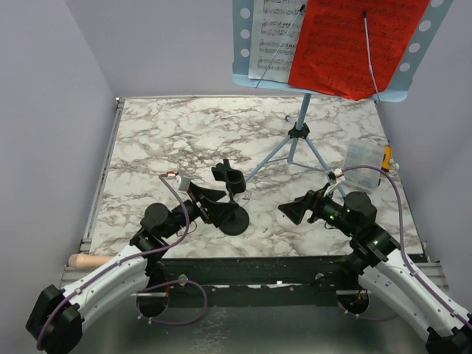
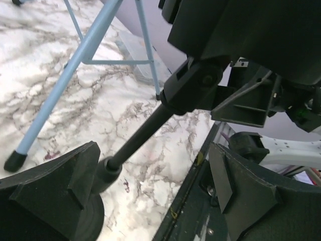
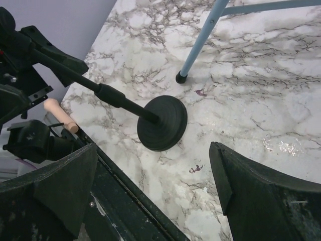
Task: Set up the instrument practice props
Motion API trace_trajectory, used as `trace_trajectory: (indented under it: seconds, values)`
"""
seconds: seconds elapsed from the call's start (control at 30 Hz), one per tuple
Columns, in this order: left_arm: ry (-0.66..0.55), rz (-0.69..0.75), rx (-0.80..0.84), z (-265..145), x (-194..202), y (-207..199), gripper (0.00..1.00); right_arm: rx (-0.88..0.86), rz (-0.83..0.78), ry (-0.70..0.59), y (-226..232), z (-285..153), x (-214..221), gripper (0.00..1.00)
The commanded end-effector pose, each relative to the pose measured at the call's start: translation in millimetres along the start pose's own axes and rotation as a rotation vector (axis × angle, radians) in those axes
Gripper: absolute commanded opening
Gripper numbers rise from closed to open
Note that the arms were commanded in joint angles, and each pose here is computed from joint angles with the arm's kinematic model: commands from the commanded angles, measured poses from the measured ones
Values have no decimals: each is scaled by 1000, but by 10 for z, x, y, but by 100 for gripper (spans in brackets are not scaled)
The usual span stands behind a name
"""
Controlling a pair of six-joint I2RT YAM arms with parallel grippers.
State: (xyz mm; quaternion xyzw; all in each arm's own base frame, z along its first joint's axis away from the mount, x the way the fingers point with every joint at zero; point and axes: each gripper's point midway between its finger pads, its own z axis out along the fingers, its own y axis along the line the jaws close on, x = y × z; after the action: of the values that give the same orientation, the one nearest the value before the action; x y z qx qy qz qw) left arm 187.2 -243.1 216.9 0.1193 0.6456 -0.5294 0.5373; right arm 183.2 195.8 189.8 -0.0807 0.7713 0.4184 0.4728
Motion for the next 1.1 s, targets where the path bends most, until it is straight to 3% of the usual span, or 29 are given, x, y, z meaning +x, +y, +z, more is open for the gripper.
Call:
trace_trajectory:
  seconds: [0.0,0.3,0.47,0.63,0.77,0.97,1.07]
  values:
    - [95,-160,-79,-210,244,46,99,34,-17,23,-110,24,85,100]
    - [24,-293,-200,-498,79,45,99,39,-42,-12,-82,-15,-25,100]
    - [-97,-479,-637,-887,-15,589,99,65,-40,-39,-106,-57,-80,100]
    - [-236,-445,-948,-1317,-299,890,99,76,-35,-38,-120,-53,-88,100]
    - [-173,-308,-1207,-1461,-395,1106,99,71,-28,-26,-96,-21,-102,100]
    - [60,-9,-1559,-1561,-547,1490,99,79,-13,-6,-64,-6,-140,100]
    - [189,-93,-1660,-1687,-534,1888,99,81,-8,-9,-53,-17,-158,100]
